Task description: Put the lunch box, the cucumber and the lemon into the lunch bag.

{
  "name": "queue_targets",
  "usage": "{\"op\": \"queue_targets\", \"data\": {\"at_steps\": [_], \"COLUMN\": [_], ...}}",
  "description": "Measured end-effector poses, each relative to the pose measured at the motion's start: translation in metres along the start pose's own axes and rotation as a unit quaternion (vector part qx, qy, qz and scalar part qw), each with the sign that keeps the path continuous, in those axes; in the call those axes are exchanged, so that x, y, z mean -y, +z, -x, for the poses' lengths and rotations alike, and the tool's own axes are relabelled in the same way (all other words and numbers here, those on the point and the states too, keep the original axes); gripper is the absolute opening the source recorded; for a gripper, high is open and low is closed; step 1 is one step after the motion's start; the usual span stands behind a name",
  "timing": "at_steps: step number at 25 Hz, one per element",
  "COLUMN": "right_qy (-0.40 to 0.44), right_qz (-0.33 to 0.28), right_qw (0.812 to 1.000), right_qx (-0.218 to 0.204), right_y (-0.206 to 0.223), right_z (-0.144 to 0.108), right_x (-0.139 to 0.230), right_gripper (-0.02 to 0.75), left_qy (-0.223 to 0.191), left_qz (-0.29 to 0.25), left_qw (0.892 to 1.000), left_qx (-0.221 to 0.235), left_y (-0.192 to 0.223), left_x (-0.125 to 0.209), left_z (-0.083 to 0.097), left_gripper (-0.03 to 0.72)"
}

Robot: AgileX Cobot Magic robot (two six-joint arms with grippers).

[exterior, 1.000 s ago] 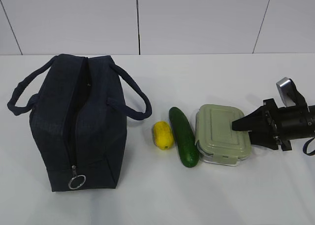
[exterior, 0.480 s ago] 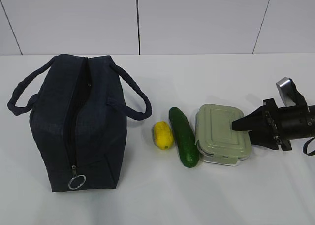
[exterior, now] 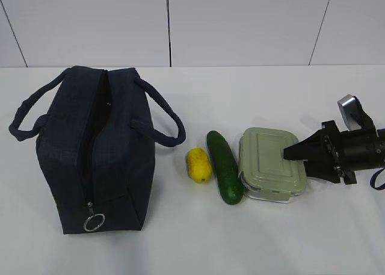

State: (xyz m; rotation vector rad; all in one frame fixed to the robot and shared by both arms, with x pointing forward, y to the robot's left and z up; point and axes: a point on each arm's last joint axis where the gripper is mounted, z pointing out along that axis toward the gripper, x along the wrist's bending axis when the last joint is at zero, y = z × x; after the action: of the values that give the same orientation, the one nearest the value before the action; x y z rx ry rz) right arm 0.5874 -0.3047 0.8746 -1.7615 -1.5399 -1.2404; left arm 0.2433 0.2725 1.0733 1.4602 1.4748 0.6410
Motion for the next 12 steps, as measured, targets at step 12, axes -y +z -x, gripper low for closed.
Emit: {"op": "queue_targets", "data": {"at_steps": [12], "right_qy": [0.0], "right_qz": [0.001], "right_qw": [1.0], "right_qx": [0.0], "right_y": [0.0], "right_z": [0.0], "right_x": [0.0], "right_gripper": [0.391], "left_qy": [0.008], "left_qz": [-0.016], "left_qw": [0.999], "left_qx": [0.047], "left_y": [0.015], "left_x": [-0.013], "left_z": [0.005], "left_gripper": [0.239]}}
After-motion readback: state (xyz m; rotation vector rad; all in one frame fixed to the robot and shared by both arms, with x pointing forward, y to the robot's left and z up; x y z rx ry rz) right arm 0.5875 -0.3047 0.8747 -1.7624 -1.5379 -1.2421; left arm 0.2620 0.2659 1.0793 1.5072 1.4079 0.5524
